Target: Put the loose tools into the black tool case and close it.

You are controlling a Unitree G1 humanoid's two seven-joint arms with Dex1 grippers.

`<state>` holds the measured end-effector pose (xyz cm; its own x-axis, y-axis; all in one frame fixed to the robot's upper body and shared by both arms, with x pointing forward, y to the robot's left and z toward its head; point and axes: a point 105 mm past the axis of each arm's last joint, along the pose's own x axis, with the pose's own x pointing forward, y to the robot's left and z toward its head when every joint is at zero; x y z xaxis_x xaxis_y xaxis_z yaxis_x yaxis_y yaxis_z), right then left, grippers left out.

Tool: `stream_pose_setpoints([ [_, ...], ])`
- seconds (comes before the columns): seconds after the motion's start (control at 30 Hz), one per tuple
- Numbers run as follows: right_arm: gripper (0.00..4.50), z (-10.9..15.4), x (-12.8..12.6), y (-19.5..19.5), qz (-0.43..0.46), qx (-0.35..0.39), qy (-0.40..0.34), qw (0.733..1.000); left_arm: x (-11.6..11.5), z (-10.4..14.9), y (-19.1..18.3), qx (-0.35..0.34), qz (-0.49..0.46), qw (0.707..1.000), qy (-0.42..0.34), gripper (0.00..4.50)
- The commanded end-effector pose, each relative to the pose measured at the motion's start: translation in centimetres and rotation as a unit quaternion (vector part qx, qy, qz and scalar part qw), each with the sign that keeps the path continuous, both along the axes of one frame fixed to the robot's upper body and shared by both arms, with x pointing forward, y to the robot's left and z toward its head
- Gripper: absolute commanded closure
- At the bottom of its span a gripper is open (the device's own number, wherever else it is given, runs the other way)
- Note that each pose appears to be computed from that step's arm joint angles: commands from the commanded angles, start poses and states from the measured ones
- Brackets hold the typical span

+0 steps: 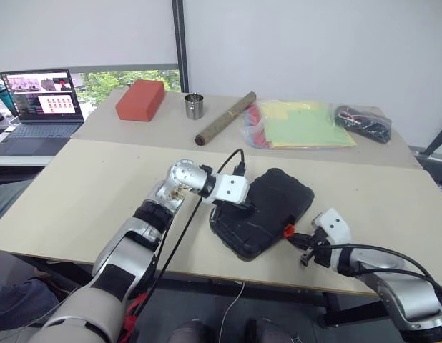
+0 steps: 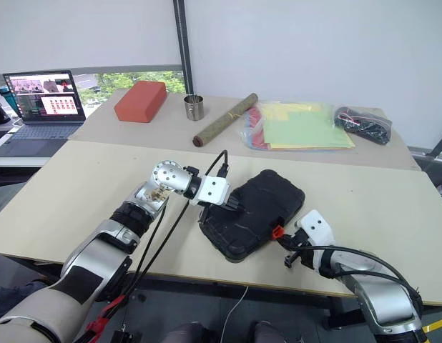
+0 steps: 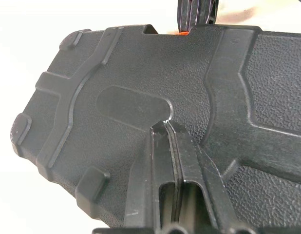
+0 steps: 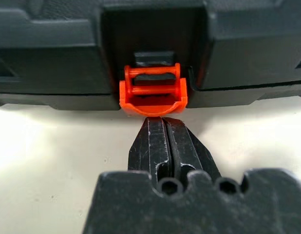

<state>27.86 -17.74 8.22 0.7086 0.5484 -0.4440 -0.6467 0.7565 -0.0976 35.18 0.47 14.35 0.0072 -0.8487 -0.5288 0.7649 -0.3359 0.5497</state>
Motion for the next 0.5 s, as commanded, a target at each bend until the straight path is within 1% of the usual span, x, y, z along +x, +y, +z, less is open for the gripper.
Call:
stream_pose_setpoints([
  [0.03, 4.44, 1.9, 0.7, 1.0, 0.012, 0.012, -0.051, 0.999, -1.1, -5.3, 1.0, 0.105, -0.013, 0.994, 0.034, 4.50],
  [0.1, 4.44, 2.6, 0.7, 1.4, 0.017, 0.024, -0.069, 0.997, -1.2, -5.6, 0.9, 0.117, -0.023, 0.993, 0.019, 4.50],
  [0.2, 4.44, 5.0, 0.5, 2.0, 0.024, 0.058, -0.109, 0.992, -1.3, -6.0, 1.0, 0.138, -0.040, 0.990, -0.009, 4.50],
  [0.27, 4.44, 6.1, 0.2, 2.1, 0.030, 0.068, -0.124, 0.989, -1.3, -6.3, 1.1, 0.148, -0.048, 0.988, -0.021, 4.50],
  [0.4, 4.44, 6.5, -0.3, 2.7, 0.051, 0.065, -0.123, 0.989, -1.3, -6.5, 0.9, 0.151, -0.052, 0.987, -0.025, 4.50],
  [0.5, 4.44, 6.5, -0.2, 2.9, 0.056, 0.064, -0.122, 0.989, -1.3, -6.5, 0.8, 0.150, -0.054, 0.987, -0.024, 4.50],
])
